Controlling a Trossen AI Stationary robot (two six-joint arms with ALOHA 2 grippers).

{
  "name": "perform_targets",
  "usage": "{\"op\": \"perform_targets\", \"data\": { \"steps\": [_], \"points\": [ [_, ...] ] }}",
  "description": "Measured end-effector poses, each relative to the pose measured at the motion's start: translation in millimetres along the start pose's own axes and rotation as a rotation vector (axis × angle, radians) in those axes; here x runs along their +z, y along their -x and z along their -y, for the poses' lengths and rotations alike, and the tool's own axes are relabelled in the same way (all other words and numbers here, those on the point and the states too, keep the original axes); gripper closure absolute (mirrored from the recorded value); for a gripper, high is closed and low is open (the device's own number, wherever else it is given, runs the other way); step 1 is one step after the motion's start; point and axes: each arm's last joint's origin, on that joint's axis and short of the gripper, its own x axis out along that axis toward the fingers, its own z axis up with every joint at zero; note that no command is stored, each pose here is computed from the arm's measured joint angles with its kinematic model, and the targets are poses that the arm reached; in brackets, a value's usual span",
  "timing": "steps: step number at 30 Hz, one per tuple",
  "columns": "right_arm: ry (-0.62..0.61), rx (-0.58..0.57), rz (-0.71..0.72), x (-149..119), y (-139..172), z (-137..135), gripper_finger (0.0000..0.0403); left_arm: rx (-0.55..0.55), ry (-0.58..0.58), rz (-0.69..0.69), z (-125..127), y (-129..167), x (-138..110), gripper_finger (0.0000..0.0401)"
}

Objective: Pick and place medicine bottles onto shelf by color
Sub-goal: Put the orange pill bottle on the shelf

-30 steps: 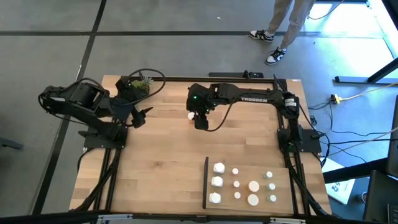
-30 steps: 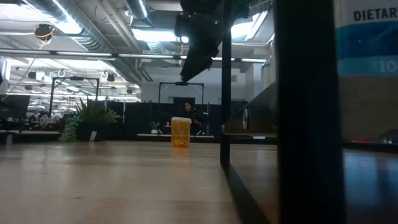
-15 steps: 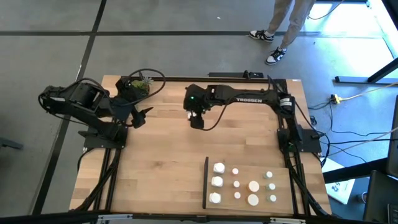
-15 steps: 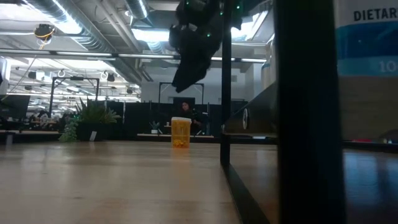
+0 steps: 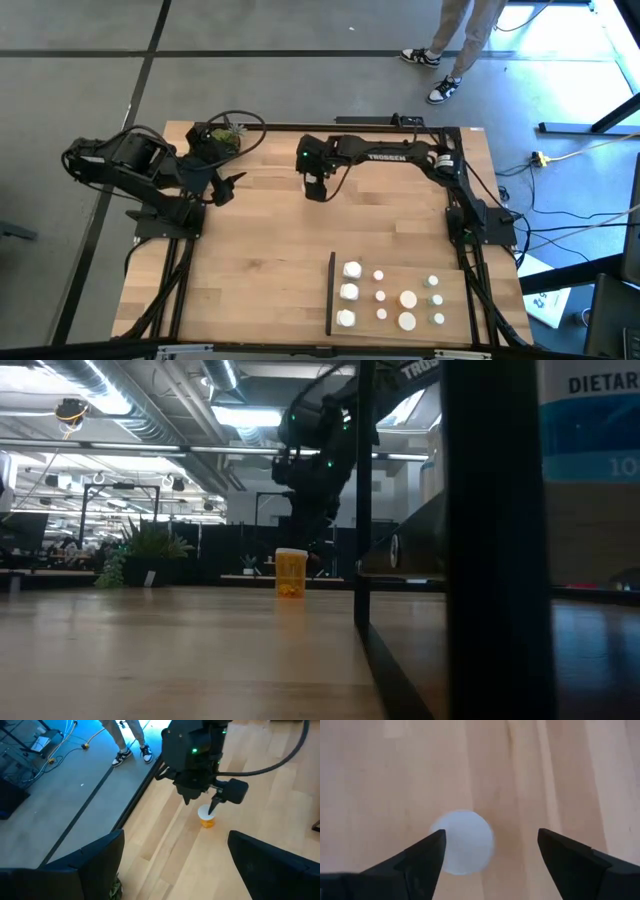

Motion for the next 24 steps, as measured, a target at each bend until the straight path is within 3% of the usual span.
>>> {"op": "perform_targets", "data": {
  "steps": [14,24],
  "points": [
    [-0.036,0.118,0.006,0,1,2,0.0085,0.0,0.0,0.0,0,0,0,0.0051],
    [-0.036,0.109,-0.027,-4,-11,2,0.0085,0.0,0.0,0.0,0,0,0,0.0051]
  ]
}}
